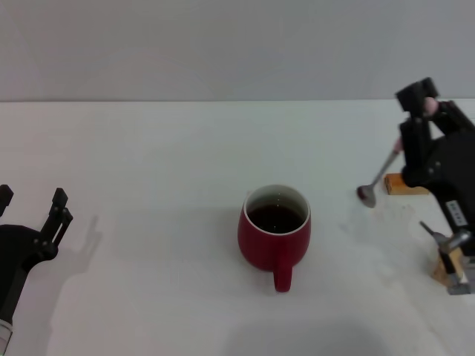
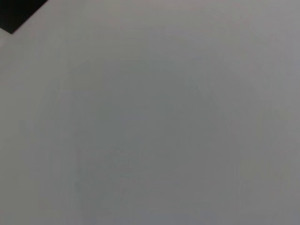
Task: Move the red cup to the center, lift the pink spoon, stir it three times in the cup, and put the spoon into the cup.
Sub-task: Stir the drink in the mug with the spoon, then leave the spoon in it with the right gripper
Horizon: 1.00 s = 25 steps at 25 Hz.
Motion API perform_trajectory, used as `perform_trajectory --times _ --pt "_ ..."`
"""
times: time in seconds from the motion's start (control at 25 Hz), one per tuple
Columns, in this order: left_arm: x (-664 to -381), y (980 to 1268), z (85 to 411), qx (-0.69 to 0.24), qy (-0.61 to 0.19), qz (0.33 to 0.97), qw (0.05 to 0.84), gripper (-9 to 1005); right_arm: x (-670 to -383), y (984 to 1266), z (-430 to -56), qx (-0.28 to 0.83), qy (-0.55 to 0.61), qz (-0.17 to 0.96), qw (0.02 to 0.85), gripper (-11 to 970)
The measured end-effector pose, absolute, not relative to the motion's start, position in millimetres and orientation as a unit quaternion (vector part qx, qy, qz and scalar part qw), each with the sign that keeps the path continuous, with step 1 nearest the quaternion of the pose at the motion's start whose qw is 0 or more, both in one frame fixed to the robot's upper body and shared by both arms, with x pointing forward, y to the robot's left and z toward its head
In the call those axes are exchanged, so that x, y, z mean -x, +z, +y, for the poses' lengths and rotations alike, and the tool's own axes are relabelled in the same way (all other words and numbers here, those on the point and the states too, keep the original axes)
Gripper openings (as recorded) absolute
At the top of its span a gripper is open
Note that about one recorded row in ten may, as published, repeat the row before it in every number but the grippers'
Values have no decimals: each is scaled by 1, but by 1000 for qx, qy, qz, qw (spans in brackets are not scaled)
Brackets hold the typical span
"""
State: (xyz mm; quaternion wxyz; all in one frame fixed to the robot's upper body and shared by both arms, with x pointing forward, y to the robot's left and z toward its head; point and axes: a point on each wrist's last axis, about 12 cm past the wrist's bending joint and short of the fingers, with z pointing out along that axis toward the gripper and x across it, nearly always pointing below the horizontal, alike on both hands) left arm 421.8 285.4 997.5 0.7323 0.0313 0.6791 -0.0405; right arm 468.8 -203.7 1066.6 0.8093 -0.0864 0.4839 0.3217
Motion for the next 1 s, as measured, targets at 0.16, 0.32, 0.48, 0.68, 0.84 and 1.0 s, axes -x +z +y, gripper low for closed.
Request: perform_trajectory --times 0.16,0.32,0.48,0.68,0.84,1.0 --pt "-422 997 286 -31 -40 679 732 815 -473 1068 -196 98 337 484 802 -1" --pt "-421 997 286 -30 -39 679 732 815 -479 1068 -190 106 342 495 792 -1" --pt "-421 997 287 -30 -38 680 732 815 -482 1067 -185 114 347 502 784 -1" --pt "-421 997 287 -30 -38 680 732 815 -486 1066 -176 128 356 512 771 -1" --pt "-421 997 287 -30 -38 680 732 815 -490 1064 -169 141 359 525 759 -1" --pt "-421 997 287 -30 -38 680 732 815 -495 1063 -165 150 357 538 749 -2"
